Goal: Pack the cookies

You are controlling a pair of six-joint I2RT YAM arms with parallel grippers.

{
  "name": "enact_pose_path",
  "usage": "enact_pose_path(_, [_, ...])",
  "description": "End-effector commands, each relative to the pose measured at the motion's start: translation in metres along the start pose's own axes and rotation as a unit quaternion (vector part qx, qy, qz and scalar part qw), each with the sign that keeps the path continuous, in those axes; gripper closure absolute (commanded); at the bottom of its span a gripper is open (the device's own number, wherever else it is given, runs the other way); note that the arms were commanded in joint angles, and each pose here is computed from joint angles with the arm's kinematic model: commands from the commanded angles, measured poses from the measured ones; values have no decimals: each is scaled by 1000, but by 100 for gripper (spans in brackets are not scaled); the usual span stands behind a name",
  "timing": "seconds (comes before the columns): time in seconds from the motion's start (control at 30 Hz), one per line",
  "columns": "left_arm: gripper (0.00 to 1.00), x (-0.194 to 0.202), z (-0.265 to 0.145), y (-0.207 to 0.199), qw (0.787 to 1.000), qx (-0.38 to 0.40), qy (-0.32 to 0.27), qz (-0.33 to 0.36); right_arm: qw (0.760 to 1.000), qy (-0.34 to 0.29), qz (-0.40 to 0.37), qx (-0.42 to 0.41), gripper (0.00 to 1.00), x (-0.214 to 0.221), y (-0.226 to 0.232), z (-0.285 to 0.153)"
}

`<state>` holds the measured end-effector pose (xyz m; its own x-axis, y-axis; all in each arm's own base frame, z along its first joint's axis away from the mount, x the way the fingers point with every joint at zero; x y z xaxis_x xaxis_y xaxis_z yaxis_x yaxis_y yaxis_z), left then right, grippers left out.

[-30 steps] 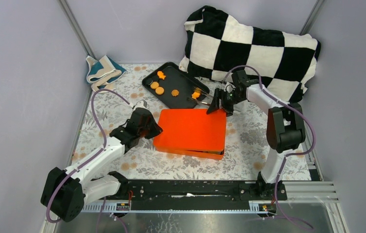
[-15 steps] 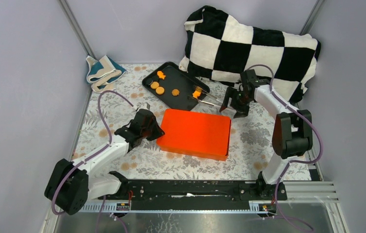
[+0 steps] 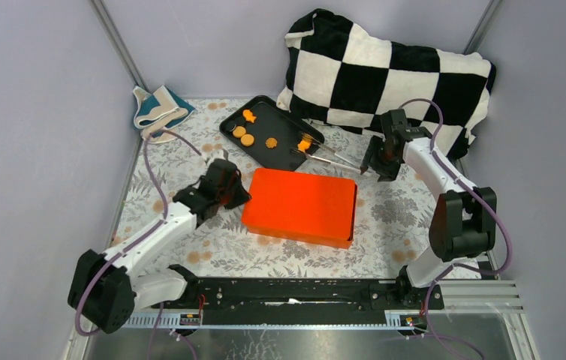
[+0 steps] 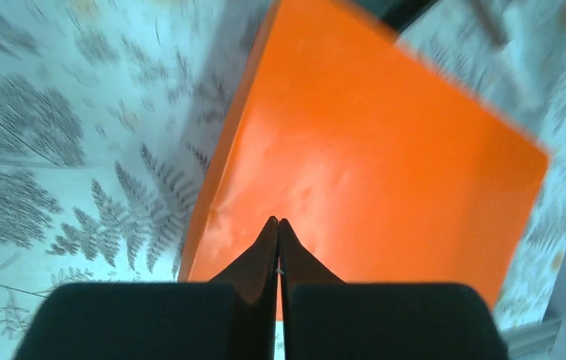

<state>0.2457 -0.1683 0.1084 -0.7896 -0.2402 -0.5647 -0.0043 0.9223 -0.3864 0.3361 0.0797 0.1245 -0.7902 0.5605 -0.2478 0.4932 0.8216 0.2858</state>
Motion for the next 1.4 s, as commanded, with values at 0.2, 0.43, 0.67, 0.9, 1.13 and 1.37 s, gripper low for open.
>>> enact_pose_path(0.2, [100, -85, -55, 68, 963, -258, -80, -22, 997, -15, 14, 68, 80, 30, -49, -5])
enact_pose_path(0.43, [100, -22, 15, 102, 962, -268, 24, -52, 997, 56, 29, 37, 89, 75, -60, 20])
enact_pose_path(0.67, [100, -6, 43, 75, 981, -184, 42, -49, 992, 124, 28, -9, 97, 109, -53, 41])
enact_pose_path(0.9, [100, -23, 56, 29, 994, -110, 9, -2, 981, 165, -21, -98, 97, 128, 9, 52])
enact_pose_path(1.13, [100, -2, 53, 18, 996, -70, 51, -4, 963, 202, -91, -153, 97, 146, 79, 51])
enact_pose_path(1.37, [100, 15, 37, 29, 995, -84, 62, -2, 984, 126, -105, -70, 100, 118, 67, 53])
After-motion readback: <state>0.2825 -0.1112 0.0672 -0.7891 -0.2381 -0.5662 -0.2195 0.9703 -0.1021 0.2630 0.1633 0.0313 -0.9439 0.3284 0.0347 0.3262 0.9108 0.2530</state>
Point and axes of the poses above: each gripper's point midway between its finger pads, its own z axis out along the fingers, its own y axis along the line the jaws close on, x = y × z, the point moved 2 cm from there along -z, back along the fingers, and after that the axes turned 12 degrees about z, right-handed, at the moved point
